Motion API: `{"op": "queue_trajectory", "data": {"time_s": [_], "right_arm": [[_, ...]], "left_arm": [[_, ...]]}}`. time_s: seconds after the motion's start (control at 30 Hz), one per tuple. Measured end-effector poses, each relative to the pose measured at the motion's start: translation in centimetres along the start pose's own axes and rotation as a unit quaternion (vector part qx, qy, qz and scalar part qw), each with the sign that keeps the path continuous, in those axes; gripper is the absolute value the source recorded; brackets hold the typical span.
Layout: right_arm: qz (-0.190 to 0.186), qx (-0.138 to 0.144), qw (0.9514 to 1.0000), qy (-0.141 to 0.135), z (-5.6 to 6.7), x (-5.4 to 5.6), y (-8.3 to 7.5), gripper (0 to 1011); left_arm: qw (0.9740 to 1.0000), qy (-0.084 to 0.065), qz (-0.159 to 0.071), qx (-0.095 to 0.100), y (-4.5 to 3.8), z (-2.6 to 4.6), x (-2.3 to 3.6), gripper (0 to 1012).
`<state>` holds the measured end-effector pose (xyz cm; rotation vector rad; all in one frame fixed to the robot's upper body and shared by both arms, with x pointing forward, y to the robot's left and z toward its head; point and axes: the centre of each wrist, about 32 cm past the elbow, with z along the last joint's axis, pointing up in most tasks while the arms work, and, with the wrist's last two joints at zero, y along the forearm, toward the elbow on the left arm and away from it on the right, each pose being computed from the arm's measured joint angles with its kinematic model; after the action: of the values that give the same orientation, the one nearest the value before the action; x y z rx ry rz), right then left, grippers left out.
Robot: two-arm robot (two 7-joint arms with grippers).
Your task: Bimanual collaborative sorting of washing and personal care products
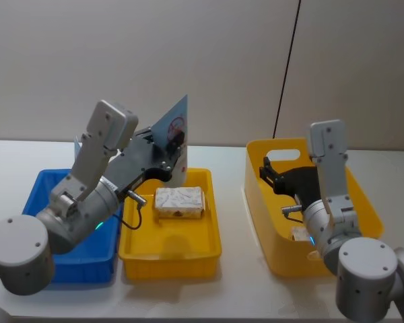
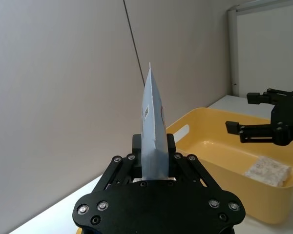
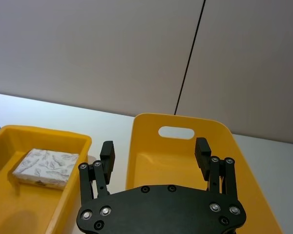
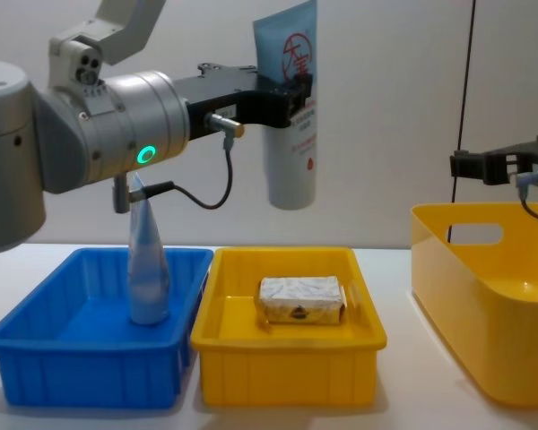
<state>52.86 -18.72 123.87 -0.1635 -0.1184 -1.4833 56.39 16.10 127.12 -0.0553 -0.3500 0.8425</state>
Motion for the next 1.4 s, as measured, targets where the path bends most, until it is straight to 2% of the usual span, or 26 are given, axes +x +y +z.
{"op": "queue_trajectory", "data": {"time_s": [0.33, 0.67, 1.07, 1.2, 1.4], "right_arm": [[0.039, 0.008, 0.9991, -0.014, -0.2, 0.4, -0.7, 1004], [0.097, 0.015, 0.9948, -0.03, -0.4, 1.0, -1.6, 1004], [0.165, 0.019, 0.9846, -0.054, -0.2, 1.1, -1.8, 1004], [0.191, 0.024, 0.979, -0.066, 0.0, 0.8, -1.5, 1004], [0.21, 0.03, 0.9742, -0.078, 0.1, 0.5, -0.9, 1004]], "left_arm": [[0.9999, 0.0, -0.014, -0.004, -0.78, 0.27, -0.22, 224], [0.9998, 0.001, -0.02, -0.006, -1.14, 0.41, -0.34, 224], [0.9997, 0.001, -0.023, -0.006, -1.31, 0.48, -0.38, 224], [0.9997, 0.001, -0.024, -0.007, -1.34, 0.48, -0.39, 224], [0.9997, 0.001, -0.024, -0.006, -1.36, 0.48, -0.4, 224]]}}
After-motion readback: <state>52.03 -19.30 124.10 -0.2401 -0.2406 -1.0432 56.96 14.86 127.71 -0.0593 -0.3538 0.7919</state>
